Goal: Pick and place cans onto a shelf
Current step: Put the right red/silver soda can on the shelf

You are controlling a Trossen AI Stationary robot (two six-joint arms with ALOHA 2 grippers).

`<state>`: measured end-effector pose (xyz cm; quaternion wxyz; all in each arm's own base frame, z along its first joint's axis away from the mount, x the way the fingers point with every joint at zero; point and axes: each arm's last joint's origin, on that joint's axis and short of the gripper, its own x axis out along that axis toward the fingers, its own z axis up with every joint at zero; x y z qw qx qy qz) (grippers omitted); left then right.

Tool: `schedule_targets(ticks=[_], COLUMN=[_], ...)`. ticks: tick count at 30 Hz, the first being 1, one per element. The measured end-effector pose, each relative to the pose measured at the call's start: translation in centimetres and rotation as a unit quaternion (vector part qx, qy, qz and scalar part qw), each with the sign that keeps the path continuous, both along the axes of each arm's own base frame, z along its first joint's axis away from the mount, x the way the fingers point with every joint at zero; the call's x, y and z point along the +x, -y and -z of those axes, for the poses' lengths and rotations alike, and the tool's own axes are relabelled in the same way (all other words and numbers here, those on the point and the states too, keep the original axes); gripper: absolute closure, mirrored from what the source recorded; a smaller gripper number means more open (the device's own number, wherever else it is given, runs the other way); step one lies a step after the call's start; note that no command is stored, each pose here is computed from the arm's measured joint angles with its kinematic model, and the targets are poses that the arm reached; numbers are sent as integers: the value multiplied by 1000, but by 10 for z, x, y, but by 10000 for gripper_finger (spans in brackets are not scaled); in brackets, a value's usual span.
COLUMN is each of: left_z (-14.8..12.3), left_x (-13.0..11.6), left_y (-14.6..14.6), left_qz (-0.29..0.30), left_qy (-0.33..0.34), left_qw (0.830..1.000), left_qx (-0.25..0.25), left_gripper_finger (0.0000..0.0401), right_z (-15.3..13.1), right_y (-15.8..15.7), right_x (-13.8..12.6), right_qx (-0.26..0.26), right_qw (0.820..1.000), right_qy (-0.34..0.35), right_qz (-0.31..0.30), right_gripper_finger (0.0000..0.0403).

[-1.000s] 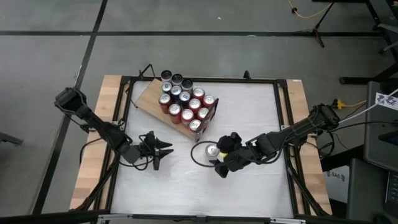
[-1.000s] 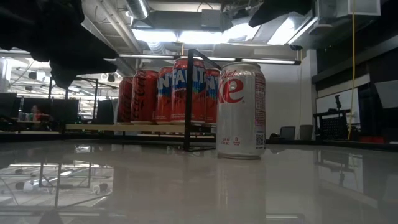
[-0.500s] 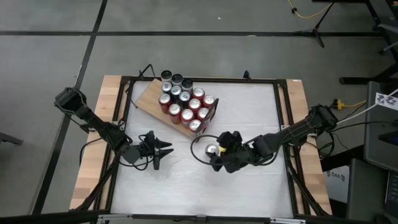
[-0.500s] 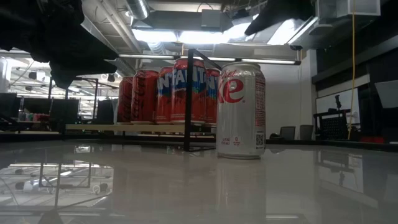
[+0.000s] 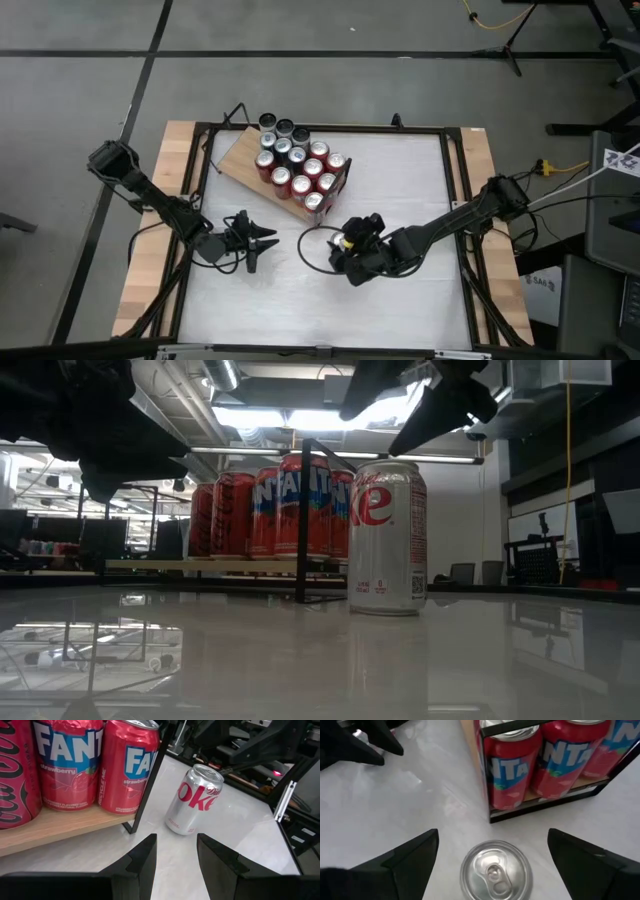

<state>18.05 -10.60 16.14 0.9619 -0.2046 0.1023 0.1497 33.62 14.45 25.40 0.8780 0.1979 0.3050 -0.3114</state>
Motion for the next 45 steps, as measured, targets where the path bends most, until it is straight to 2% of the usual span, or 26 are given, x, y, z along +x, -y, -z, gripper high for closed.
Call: schedule_targets(ticks=[5,15,23,34,37,43,45], left_z=[0,0,0,0,0,0,0], left_x=[0,0,0,0,0,0,0], left_y=[0,0,0,0,0,0,0], left_qz=[-1,-1,-1,-1,-1,-1,-1], left_qy=[0,0,0,0,0,0,0], left_qw=[1000,1000,1000,1000,1000,1000,1000], left_qx=[0,0,0,0,0,1,0], left_gripper_finger=[266,266,266,266,266,266,266], right_z=[3,36,40,50,50,49,49], right_y=[-1,-6,-6,-8,-8,-4,-2], right_x=[1,12,12,13,13,15,16], right_qx=[7,-4,-14,5,0,22,26], right_qw=[1000,999,999,997,997,995,995], right_qy=[2,-34,-39,-70,-75,-94,-95], right_qz=[10,24,27,12,6,-12,-12], right_gripper_finger=[40,40,40,41,55,123,124])
